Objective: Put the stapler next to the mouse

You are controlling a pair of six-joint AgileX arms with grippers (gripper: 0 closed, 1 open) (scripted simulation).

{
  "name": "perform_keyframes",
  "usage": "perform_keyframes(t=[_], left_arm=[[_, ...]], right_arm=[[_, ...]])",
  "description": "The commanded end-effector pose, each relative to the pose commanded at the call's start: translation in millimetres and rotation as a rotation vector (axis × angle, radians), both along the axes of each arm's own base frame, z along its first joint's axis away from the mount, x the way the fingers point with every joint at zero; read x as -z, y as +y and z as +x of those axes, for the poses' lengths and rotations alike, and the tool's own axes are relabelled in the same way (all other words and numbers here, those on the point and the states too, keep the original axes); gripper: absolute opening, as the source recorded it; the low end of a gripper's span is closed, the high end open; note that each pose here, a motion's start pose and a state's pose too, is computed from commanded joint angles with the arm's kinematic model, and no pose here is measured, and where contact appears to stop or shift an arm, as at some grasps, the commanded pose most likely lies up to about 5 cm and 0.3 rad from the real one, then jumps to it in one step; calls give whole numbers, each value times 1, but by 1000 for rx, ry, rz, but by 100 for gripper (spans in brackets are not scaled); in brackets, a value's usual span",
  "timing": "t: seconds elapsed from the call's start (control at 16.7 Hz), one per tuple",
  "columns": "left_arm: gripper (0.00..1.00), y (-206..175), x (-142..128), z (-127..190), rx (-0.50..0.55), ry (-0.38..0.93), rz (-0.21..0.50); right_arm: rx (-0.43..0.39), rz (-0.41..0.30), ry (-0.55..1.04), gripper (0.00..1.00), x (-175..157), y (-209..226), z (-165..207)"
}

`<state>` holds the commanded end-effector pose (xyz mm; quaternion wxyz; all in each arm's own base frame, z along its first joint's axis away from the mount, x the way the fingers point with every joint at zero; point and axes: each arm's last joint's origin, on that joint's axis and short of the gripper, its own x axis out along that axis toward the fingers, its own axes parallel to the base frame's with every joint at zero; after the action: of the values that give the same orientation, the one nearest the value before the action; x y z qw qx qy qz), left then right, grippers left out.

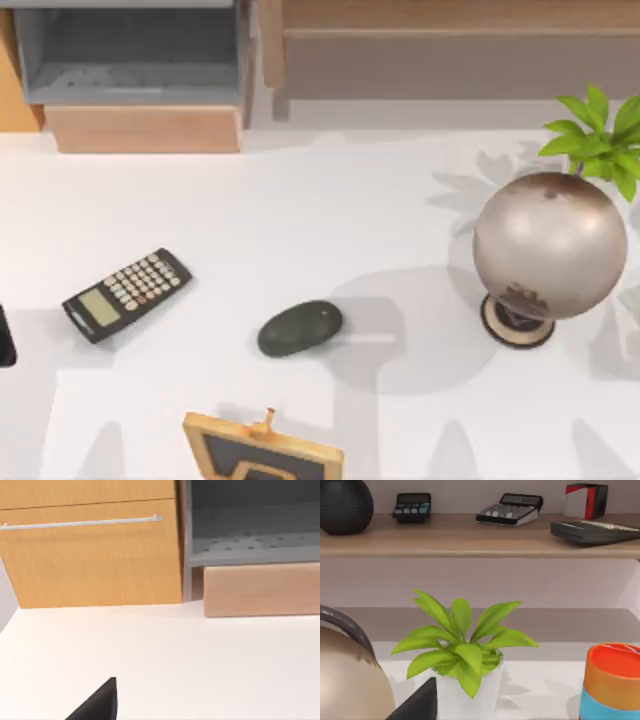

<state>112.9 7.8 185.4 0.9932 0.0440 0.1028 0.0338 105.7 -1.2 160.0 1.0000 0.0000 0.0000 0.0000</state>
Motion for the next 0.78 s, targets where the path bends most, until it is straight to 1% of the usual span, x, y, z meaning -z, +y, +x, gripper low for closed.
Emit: perform_keyframes(t=[0.12,0.24,0.42,0.6,0.78], left_arm=[[100,7,-12,10,-31,146,41],[100,16,-23,25,-55,319,75],[100,37,-31,56,-68,605,101],[100,65,-27,91,-47,887,90],[100,94,-11,120,-1,1122,48]], right_arm=[[0,0,0,100,0,0,0],[0,0,0,100,0,0,0],[0,0,0,100,0,0,0],[0,0,0,100,0,0,0],[0,0,0,100,0,0,0]])
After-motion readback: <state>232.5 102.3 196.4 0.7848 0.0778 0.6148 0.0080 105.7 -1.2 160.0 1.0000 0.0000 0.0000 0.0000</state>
